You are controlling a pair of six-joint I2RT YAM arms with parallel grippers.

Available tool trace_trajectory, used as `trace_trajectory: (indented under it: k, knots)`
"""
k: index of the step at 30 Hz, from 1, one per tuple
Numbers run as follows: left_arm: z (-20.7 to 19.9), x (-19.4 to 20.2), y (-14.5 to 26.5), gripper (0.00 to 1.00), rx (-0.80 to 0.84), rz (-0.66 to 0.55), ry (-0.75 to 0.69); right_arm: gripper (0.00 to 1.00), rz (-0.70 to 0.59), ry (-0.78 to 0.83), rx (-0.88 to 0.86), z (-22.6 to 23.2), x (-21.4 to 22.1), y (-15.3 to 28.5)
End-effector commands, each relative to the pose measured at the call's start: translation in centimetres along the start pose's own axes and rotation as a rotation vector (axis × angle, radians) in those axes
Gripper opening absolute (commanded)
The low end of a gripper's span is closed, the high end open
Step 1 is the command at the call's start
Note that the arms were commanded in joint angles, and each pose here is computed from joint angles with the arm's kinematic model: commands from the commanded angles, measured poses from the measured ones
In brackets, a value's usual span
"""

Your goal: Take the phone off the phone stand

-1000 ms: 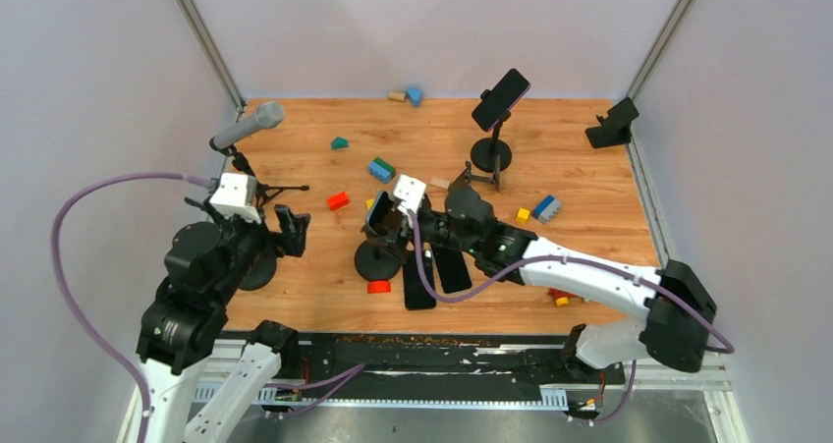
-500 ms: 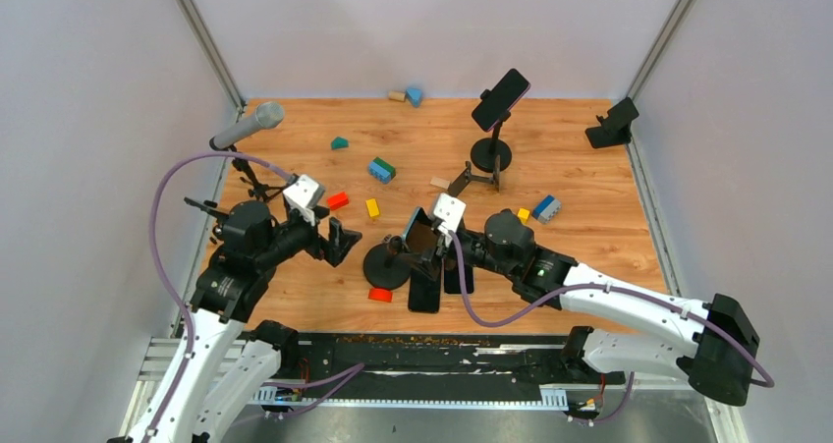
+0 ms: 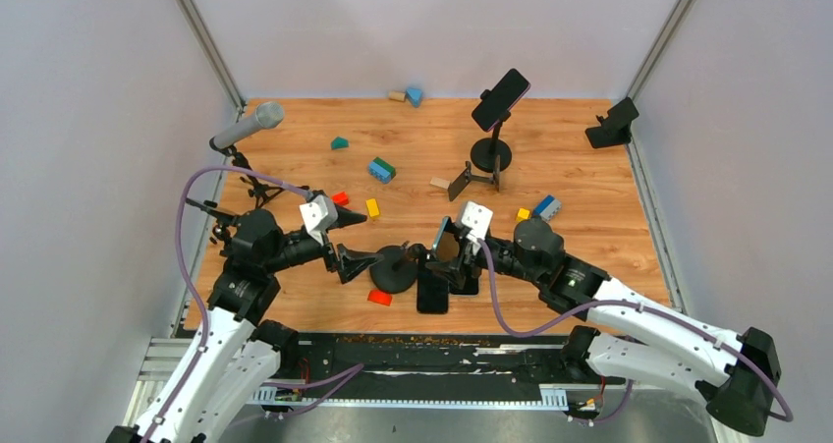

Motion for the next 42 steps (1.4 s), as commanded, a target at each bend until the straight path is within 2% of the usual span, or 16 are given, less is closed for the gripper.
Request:
trace_trajectory:
  k: [1,9,15,21,28,42]
  knots:
    - [-3.6,-2.2,-1.3,1.0,0.224,-0.064,-0.082,0.0,-0.067,0.011,-0.003,-0.7,-1.4,1.8]
    - [-4.5,1.4,-3.7,1.0,0.371,0.117,-0.25,0.0,-0.129,0.009,-0.197,2.6,-1.3,2.4]
    - [-3.8,1.8,-5.2,0.99,0.37,0.11,-0.38,0.01,-0.165,0.025,-0.274,3.9,-1.2,2.6]
    - [-5.5,1.4,-6.4,0.91,0.462,0.127,-0.394,0.02,-0.189,0.018,-0.29,3.9,-1.7,1.9]
    - [-7.6,3.7,-7.7,0.84,0.488,0.186,-0.412,0.0,-0.21,0.001,-0.314,3.8,-2.3,0.8]
    - [-6.1,4.1,-9.2,0.66,0.405,0.198,-0.414,0.0,-0.263,-0.022,-0.393,5.2,-2.5,0.6]
Point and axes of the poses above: each gripper's point midway between its finger pads, its own y axis back along the fingers, its own z axis along the line the jaws close on, x = y × z, the point moved 2 cm from there along y, back along the fingers, and after that the axes turned 15 degrees about y, right-handed, at the moved point
